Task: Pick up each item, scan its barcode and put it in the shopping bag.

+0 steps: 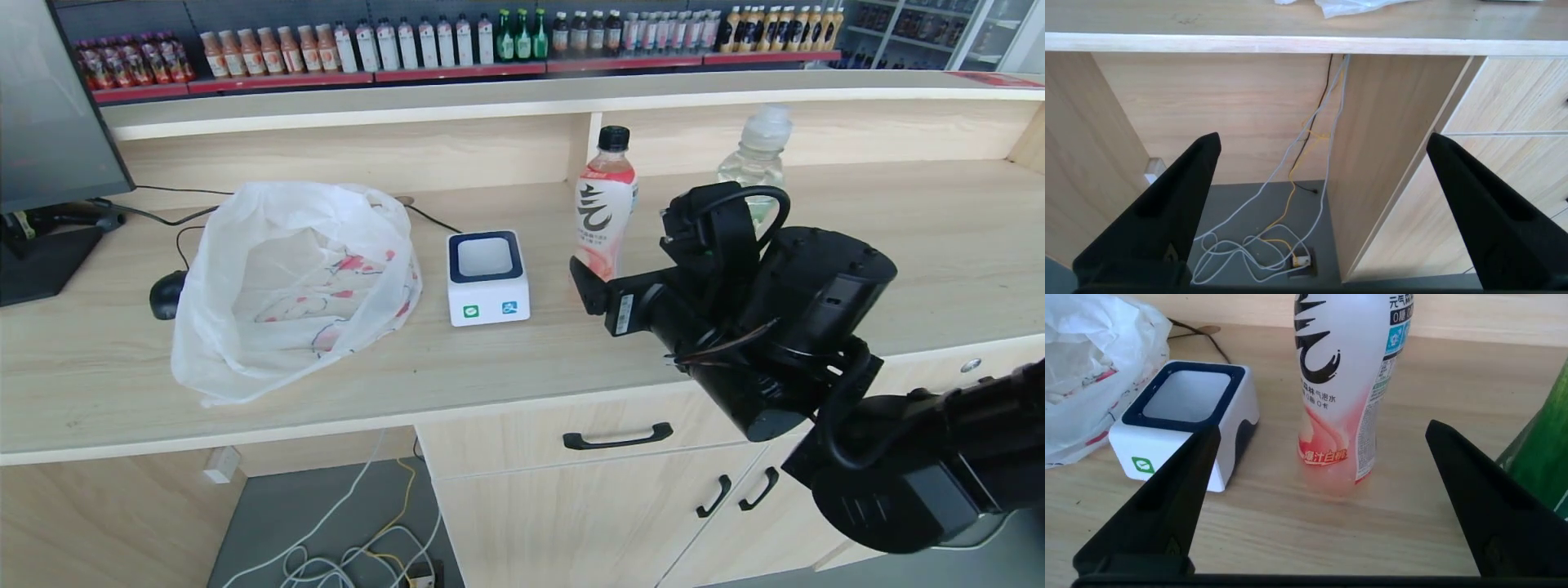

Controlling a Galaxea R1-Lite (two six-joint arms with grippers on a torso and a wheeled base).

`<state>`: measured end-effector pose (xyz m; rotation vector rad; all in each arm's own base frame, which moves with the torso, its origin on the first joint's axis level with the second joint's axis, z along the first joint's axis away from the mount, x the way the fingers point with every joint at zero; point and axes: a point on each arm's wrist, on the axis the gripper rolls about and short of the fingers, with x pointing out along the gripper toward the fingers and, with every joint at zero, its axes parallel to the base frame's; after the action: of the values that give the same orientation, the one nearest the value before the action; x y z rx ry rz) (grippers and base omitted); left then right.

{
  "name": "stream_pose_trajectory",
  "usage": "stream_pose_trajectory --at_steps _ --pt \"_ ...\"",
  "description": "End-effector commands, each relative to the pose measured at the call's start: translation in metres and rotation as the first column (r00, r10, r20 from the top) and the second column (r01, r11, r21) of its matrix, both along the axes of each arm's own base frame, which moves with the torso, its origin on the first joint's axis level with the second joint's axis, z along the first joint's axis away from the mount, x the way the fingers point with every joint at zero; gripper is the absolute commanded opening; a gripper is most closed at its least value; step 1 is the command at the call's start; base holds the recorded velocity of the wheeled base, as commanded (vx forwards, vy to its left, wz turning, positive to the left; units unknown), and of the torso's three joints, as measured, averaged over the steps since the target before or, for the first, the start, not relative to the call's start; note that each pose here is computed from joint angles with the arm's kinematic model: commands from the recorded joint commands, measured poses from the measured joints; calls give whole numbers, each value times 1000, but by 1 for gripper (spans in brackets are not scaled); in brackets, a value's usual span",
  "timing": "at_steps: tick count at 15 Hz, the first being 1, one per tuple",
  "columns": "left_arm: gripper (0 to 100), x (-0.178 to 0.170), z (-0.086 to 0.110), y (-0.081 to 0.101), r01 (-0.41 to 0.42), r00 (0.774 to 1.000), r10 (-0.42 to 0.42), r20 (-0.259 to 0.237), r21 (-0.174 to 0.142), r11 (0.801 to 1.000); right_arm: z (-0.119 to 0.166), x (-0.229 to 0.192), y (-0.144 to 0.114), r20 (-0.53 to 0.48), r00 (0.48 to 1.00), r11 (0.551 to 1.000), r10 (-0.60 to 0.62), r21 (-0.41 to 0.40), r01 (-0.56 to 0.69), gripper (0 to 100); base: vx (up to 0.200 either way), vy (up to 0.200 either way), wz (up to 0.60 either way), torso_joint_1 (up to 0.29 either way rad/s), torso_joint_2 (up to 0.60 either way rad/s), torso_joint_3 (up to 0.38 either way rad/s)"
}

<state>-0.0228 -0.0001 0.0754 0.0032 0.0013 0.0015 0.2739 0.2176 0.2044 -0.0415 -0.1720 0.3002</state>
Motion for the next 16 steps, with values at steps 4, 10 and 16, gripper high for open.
stream_pose_trajectory --at_steps 4,10,16 --pt "100 0 0 0 0 1000 0 0 0 1000 -3 30 7 23 999 999 -31 7 31 100 0 0 0 0 0 0" --pt "100 0 0 0 0 1000 0 0 0 1000 -9 50 15 32 998 999 -48 15 48 100 0 0 0 0 0 0" --pt "100 0 0 0 0 1000 0 0 0 1000 -10 62 20 45 997 998 -55 25 54 100 0 0 0 0 0 0"
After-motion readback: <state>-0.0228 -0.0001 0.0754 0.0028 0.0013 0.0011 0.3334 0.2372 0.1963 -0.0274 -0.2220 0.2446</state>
